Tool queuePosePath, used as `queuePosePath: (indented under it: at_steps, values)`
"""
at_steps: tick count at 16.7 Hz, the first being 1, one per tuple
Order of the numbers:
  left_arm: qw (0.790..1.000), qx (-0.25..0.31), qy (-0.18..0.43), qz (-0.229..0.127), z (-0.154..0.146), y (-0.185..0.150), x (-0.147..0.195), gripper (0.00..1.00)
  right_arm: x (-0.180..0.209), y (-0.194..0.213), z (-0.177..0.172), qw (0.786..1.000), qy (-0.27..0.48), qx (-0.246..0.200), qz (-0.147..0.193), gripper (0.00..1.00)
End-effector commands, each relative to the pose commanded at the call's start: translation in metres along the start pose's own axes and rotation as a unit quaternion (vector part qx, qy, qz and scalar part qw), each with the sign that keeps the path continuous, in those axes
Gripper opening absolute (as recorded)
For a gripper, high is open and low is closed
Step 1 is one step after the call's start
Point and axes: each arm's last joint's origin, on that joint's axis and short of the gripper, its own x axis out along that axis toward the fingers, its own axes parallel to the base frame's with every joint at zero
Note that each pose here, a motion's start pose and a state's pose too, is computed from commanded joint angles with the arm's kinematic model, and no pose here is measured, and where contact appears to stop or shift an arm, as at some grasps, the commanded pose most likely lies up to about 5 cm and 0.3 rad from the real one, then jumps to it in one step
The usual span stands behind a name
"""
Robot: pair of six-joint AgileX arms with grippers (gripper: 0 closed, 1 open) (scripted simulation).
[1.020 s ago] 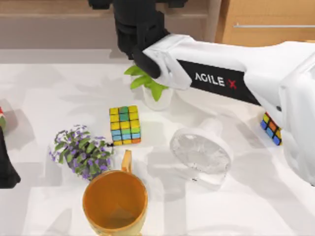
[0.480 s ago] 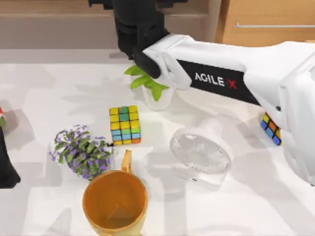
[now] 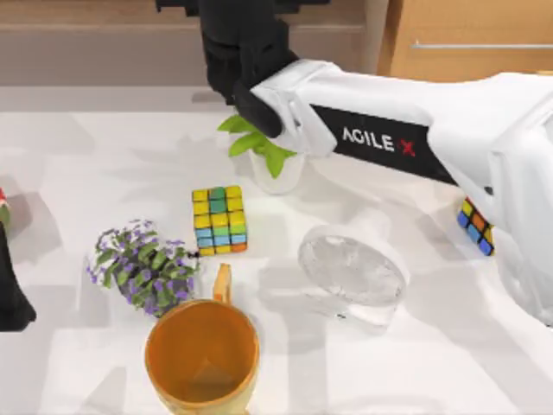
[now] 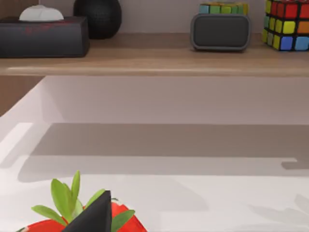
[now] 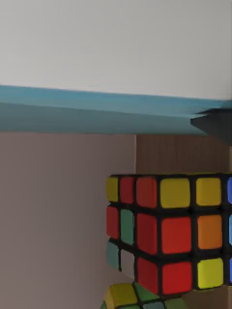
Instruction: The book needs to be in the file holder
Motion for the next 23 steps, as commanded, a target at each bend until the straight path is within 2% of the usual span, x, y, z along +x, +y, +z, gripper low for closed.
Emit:
queuePosePath:
  at_steps: [17,20,23]
  values:
    - [1.0,0.0,0.0,0.0,0.0,0.0,0.0,1.0,-0.002,0.001,0.014,1.0,0.001,0.0,0.003,0.0]
    - [1.0,0.0,0.0,0.0,0.0,0.0,0.0,1.0,-0.008,-0.009,0.028,1.0,0.006,-0.003,0.016,0.0]
    - [1.0,0.0,0.0,0.0,0.0,0.0,0.0,1.0,-0.028,-0.027,0.041,0.998,0.03,-0.016,0.051,0.0]
